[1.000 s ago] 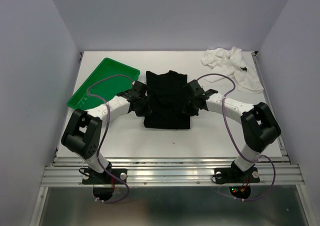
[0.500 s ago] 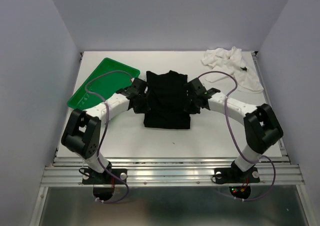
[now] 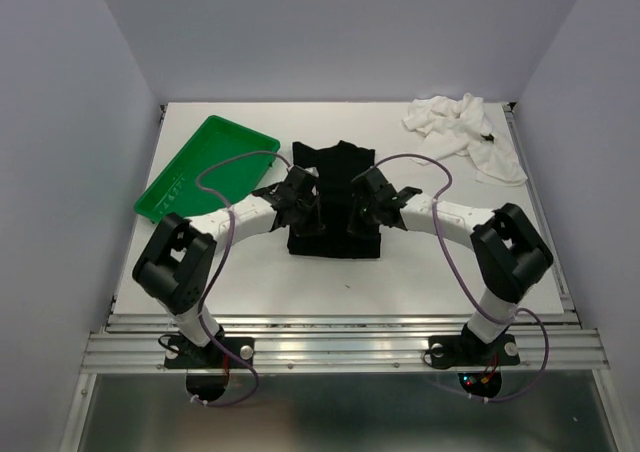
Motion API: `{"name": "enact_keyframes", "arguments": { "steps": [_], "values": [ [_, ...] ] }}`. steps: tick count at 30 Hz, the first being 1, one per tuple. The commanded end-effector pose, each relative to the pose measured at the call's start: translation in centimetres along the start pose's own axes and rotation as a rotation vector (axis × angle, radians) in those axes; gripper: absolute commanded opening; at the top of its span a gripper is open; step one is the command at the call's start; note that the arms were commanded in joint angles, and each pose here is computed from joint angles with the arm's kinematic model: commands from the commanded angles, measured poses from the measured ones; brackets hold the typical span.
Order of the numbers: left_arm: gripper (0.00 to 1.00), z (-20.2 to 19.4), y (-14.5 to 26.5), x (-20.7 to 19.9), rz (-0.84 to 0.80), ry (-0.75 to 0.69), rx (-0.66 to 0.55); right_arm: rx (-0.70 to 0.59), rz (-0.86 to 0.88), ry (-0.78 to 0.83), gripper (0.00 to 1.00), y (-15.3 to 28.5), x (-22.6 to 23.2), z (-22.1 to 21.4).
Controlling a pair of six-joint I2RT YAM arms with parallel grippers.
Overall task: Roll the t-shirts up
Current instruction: Roll the T-shirt to the center of the board.
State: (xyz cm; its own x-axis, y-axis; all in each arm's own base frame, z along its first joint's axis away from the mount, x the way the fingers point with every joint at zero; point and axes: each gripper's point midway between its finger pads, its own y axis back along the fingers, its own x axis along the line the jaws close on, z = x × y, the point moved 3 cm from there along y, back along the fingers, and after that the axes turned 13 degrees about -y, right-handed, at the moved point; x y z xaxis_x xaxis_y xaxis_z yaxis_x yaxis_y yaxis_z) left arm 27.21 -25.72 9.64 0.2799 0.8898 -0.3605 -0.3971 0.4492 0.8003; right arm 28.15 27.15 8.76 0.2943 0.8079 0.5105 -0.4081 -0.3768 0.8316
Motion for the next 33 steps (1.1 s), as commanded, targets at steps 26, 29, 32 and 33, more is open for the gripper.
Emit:
{"name": "enact_keyframes", "arguments": {
  "steps": [26,29,32,33],
  "values": [
    [0.00,-2.7,-1.0,6.3,0.164,0.041,0.042,-0.136,-0.222,0.025,0.01,-0.3,-6.4,1.9],
    [0.00,-4.1,-1.7,7.0,0.185,0.054,0.075,-0.107,-0.260,0.026,0.01,-1.1,-8.1,0.9],
    [0.00,-4.8,-1.6,7.4,0.201,0.061,0.083,-0.087,-0.271,0.021,0.01,-1.2,-9.4,0.0],
    [0.00,-5.0,-1.6,7.6,0.206,0.061,0.087,-0.084,-0.277,0.021,0.01,-1.2,-9.7,-0.1]
  ]
}}
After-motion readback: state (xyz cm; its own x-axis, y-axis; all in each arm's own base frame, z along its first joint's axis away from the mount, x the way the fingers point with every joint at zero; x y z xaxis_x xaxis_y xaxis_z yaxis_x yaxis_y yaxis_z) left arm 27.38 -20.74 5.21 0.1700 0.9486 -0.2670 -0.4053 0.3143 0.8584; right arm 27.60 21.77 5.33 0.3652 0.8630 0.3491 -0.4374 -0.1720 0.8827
